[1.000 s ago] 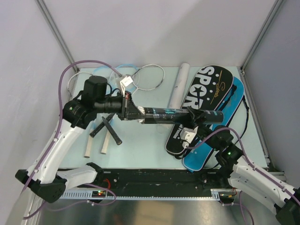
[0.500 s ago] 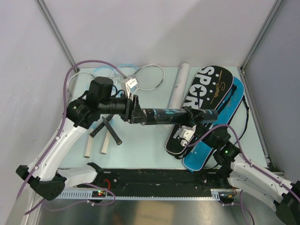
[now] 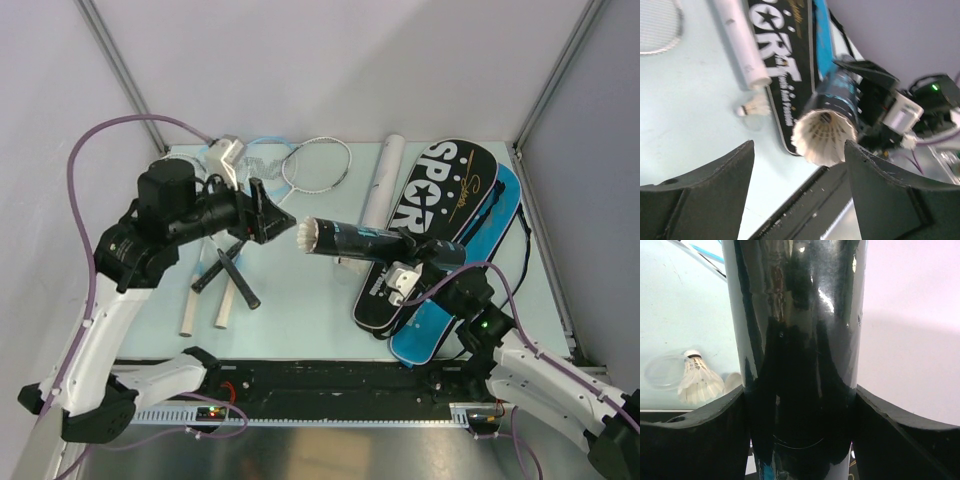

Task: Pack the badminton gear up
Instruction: Place the shuttlecock at the shuttle tube, then pick up the shuttlecock at the center of the board.

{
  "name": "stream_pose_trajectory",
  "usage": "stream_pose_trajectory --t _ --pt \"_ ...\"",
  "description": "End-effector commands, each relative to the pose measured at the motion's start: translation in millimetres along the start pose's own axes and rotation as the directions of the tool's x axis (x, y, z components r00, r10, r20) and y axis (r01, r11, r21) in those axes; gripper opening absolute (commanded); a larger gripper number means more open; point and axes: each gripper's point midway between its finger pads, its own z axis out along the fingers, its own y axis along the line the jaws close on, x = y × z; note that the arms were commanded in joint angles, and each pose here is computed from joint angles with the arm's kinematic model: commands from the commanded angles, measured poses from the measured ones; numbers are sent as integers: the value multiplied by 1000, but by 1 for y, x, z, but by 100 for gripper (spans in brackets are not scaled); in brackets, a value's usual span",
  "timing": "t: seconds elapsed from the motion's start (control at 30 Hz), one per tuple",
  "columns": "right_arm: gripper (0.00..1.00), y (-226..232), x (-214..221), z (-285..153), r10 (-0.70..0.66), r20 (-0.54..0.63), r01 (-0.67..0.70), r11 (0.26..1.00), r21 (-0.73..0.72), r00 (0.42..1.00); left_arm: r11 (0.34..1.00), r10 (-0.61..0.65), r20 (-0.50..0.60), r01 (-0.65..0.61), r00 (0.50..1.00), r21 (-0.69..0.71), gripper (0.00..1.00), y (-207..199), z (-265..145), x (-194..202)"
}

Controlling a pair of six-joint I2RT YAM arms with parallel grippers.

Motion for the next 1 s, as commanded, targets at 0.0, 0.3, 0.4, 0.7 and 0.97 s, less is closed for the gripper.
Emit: stream_pose_trajectory --t 0.0,0.3,0.4,0.7,0.97 --pt "34 -24 -16 2 39 40 -43 994 101 998 967 -3 177 48 984 -250 77 45 -17 -40" --pt "36 -26 -41 -6 115 130 -127 988 88 985 701 -178 382 389 907 -597 76 207 -16 -32" --pt "36 -23 -50 -9 112 157 -125 989 75 981 609 -172 393 411 903 -678 76 254 -15 -22" --pt "36 -25 -66 -14 107 214 -124 990 70 971 469 -268 439 514 858 -718 70 359 30 44" --pt "36 -21 -69 -16 99 224 -114 992 53 970 348 -313 493 580 812 -736 69 424 32 72"
